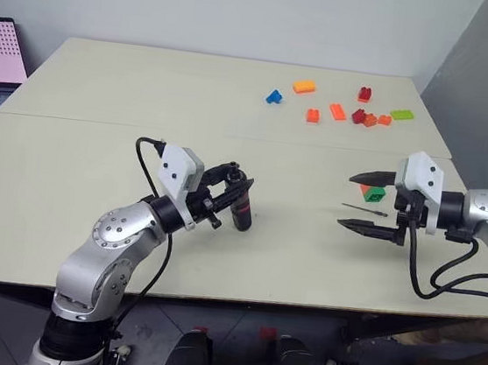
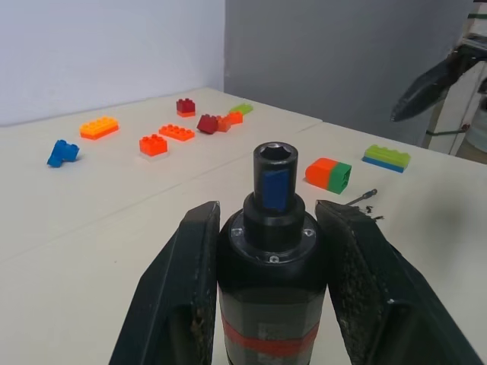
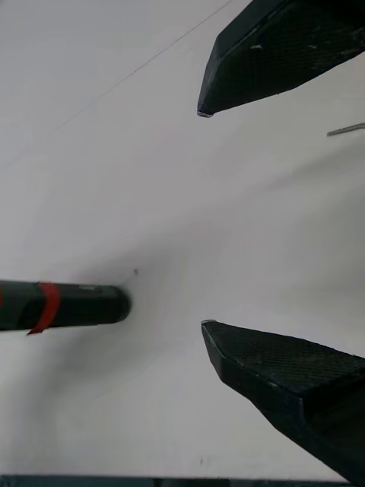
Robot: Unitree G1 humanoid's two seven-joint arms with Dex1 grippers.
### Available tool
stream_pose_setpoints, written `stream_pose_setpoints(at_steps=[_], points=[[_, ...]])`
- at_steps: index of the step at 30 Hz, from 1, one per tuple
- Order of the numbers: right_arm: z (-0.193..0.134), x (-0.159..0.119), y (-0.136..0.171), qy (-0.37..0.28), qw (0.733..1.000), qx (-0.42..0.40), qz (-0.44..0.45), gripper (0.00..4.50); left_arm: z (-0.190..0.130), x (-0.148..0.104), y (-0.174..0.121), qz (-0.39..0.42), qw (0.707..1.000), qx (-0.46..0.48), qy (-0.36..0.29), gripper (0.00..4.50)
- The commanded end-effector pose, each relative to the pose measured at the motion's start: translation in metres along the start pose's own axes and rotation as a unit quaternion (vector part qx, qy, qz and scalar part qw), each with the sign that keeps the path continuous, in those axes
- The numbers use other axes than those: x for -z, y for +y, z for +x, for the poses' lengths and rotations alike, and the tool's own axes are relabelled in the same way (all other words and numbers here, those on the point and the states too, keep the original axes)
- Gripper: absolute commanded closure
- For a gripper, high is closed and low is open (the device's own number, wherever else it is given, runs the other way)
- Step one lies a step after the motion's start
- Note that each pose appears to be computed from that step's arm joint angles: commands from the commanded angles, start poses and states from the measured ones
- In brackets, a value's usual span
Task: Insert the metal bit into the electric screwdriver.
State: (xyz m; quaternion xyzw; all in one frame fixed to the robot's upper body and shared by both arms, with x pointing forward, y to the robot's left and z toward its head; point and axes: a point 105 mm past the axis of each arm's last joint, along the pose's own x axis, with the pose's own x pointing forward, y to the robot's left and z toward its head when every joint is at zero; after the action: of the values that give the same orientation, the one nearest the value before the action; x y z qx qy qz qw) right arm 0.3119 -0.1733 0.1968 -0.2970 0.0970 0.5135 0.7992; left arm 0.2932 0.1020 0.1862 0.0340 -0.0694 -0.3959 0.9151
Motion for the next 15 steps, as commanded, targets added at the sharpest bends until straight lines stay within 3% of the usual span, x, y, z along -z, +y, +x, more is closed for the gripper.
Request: stream_pose_setpoints(at_steps=[1, 15], points=[[-0.01, 0.027, -0.023, 0.088, 0.996, 0.002, -0.021, 0.0, 0.003, 0.005, -0.011, 0.011, 0.999, 0.03, 0.01, 2.87], [0.017, 0.082, -0.051, 0.261, 0.958, -0.119, 0.027, 0.0, 0.009, 0.012, -0.021, 0.026, 0.999, 0.039, 0.007, 2.88]])
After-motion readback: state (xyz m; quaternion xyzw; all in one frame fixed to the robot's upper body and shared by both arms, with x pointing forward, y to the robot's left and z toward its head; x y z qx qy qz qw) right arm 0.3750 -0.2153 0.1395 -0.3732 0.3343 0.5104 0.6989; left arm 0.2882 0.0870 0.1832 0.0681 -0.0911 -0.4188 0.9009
